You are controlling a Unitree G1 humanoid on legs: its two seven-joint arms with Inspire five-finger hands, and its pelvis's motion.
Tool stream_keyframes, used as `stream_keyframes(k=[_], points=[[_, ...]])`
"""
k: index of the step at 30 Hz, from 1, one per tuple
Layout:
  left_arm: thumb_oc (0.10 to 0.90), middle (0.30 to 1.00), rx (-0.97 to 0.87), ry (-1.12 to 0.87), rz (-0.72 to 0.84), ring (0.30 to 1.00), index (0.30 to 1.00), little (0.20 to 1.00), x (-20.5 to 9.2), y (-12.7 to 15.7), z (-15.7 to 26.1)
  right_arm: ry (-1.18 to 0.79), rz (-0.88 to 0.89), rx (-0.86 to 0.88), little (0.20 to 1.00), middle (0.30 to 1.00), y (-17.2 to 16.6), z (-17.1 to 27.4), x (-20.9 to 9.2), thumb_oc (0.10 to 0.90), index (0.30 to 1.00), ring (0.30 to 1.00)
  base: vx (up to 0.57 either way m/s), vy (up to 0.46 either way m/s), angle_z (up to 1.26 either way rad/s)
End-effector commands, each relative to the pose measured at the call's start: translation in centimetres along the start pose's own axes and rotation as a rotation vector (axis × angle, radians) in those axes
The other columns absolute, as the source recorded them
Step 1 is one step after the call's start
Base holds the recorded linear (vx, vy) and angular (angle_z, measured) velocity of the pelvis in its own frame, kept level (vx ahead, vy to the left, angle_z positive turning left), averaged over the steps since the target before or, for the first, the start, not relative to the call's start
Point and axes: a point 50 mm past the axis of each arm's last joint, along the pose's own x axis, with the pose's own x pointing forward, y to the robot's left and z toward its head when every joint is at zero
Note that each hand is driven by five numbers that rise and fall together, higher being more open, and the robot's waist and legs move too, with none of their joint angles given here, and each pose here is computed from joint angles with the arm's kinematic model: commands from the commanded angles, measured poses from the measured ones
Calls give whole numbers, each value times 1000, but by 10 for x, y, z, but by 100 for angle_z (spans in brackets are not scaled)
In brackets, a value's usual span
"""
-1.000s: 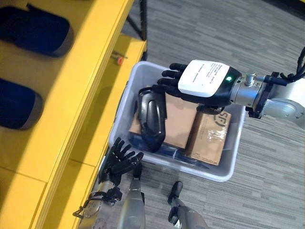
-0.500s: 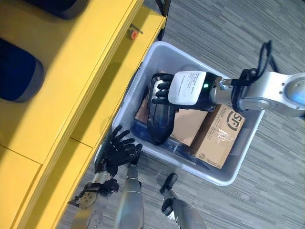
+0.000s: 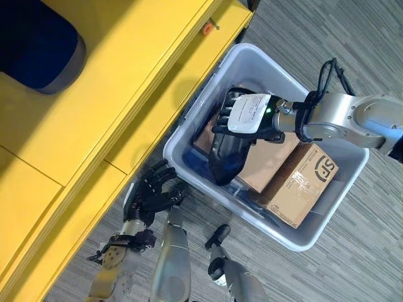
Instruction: Move parts from the plastic box to the shelf.
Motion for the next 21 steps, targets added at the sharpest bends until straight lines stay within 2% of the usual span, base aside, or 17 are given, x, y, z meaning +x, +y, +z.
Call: stream_keyframes(k=[1,3,8,21], points=[[900,1000,13,-98,-8,1000,1000,1000,-2,5,20,147,-63,-38,1000,1000,-15,-34,-23,900,1000,1000,5,30,9],[900,1000,-14,-104,-10,1000,1000,1000,0,0,18,235,-28,-5,1000,1000,5,-49,-24,900,1000,1000,1,28,9],[900,1000,-48,-115,2,1000,1000,1000,1,-6,15,355,24,35,1000,1000,30,-67,-26,900,1000,1000,-51,63,6],[900,1000,-110,-131,15,1000,1000,1000,3,-16,12,612,-33,256,1000,1000,67,-95,-37,900,1000,1000,-6,38,-5]])
